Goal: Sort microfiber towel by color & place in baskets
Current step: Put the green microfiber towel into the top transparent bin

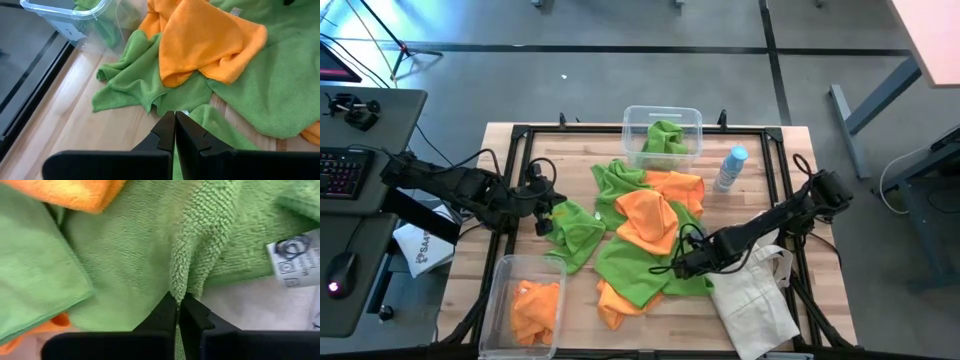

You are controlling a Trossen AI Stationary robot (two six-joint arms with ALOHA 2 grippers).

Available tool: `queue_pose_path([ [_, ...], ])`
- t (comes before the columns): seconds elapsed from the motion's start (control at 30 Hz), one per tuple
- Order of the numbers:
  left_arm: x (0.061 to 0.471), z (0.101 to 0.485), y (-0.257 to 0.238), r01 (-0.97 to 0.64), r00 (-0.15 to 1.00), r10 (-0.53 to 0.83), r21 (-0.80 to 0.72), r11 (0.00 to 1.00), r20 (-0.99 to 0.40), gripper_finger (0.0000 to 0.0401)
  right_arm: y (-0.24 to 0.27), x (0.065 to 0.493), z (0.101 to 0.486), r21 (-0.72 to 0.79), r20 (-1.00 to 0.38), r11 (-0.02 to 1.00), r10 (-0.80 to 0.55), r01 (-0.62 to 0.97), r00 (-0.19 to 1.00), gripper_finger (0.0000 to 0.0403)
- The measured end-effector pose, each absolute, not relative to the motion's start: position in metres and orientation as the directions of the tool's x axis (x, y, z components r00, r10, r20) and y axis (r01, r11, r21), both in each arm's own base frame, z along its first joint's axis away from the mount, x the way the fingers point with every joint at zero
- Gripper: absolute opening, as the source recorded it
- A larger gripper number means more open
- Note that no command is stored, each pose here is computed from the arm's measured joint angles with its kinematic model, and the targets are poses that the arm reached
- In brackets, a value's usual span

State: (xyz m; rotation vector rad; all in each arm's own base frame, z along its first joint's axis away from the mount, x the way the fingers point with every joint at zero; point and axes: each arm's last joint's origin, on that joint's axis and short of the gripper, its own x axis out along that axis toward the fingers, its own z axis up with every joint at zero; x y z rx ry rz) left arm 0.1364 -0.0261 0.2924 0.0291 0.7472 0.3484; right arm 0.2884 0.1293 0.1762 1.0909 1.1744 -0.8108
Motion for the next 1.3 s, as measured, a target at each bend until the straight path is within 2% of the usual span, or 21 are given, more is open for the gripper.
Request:
queue_pose_path([
  [0.13, 0.136, 0.292, -0.026, -0.299, 0.679, 0.320, 0.149, 0.943, -0.661, 0.0000, 0.132, 0.293, 0.196, 0.255, -0.964, 0.350, 0.025, 0.901, 0.263, 0.0003],
  [0.3, 0.136, 0.292, -0.026, -0.298, 0.679, 0.318, 0.147, 0.943, -0.662, 0.0000, 0.131, 0.287, 0.246, 0.181, -0.958, 0.394, -0.135, 0.901, 0.251, 0.0002],
  [0.4, 0.136, 0.292, -0.026, -0.299, 0.679, 0.320, 0.149, 0.943, -0.661, 0.0000, 0.130, 0.283, 0.288, 0.165, -0.924, 0.429, -0.249, 0.888, 0.292, 0.0001],
  [0.63, 0.136, 0.292, -0.026, -0.304, 0.679, 0.326, 0.153, 0.940, -0.658, 0.0000, 0.120, 0.283, 0.373, 0.197, -0.716, 0.548, -0.486, 0.813, 0.501, 0.0001],
  [0.77, 0.136, 0.292, -0.026, -0.304, 0.679, 0.326, 0.153, 0.940, -0.658, 0.0000, 0.107, 0.284, 0.409, 0.171, -0.578, 0.597, -0.584, 0.784, 0.571, 0.0000],
  [0.97, 0.136, 0.292, -0.026, -0.305, 0.678, 0.329, 0.155, 0.940, -0.657, 0.0000, 0.076, 0.287, 0.439, 0.105, -0.479, 0.588, -0.677, 0.802, 0.559, 0.0000],
  [1.3, 0.136, 0.293, -0.025, -0.280, 0.676, 0.351, 0.215, 0.936, -0.648, 0.0000, 0.023, 0.307, 0.454, 0.063, -0.402, 0.532, -0.761, 0.844, 0.510, 0.0000],
])
